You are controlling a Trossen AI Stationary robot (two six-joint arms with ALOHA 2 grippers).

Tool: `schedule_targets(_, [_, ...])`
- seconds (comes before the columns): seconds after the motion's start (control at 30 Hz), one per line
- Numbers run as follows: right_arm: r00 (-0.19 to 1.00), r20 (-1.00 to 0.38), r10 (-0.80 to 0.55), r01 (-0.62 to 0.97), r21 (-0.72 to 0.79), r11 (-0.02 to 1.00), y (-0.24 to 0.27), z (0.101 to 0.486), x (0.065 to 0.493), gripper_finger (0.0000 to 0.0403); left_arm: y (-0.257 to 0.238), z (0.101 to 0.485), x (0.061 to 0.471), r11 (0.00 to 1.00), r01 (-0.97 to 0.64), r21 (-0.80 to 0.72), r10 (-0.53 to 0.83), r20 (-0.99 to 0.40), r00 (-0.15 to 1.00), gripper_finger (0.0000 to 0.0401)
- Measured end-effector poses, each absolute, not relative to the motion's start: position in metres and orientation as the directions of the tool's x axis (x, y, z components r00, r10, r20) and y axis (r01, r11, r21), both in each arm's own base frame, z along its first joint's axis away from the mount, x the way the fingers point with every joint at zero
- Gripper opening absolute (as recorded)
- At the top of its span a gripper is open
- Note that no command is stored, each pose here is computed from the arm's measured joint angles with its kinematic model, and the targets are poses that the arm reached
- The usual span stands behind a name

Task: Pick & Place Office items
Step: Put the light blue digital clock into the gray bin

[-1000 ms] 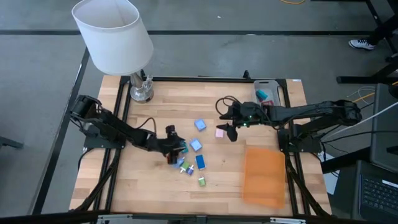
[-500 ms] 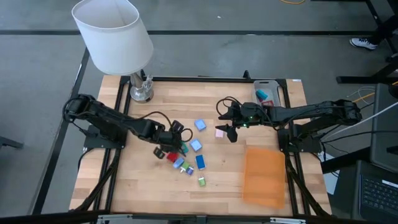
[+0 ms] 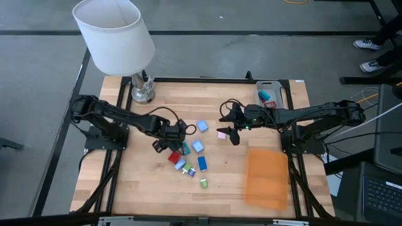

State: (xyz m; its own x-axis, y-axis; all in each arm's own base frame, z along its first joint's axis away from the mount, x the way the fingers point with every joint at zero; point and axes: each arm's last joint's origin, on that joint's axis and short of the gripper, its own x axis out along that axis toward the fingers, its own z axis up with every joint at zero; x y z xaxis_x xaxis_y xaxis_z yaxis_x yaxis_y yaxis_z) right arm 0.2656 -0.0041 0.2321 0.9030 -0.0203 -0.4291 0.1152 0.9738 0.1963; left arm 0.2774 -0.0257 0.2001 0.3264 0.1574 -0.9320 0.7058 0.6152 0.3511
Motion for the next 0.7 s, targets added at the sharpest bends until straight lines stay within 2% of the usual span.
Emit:
schedule_targets(0.23, [0.904, -0.428, -0.020, 0.103, 0.171, 0.980, -0.004, 0.232, 0.266, 0.0236, -0.020, 0.174, 0.291, 0.608, 0.730, 0.313, 0.158, -0.948, 0.275, 0.0295])
schedule_targets(0.33, [0.904, -0.428, -0.014, 0.095, 0.171, 0.981, -0.004, 0.232, 0.266, 0.0236, -0.018, 0.168, 0.298, 0.611, 0.721, 0.327, 0.160, -0.943, 0.292, 0.0291])
schedule_targets(0.7, [0.904, -0.428, 0.003, 0.078, 0.171, 0.982, -0.004, 0.232, 0.266, 0.0236, -0.017, 0.162, 0.300, 0.671, 0.682, 0.291, 0.130, -0.952, 0.278, 0.0286])
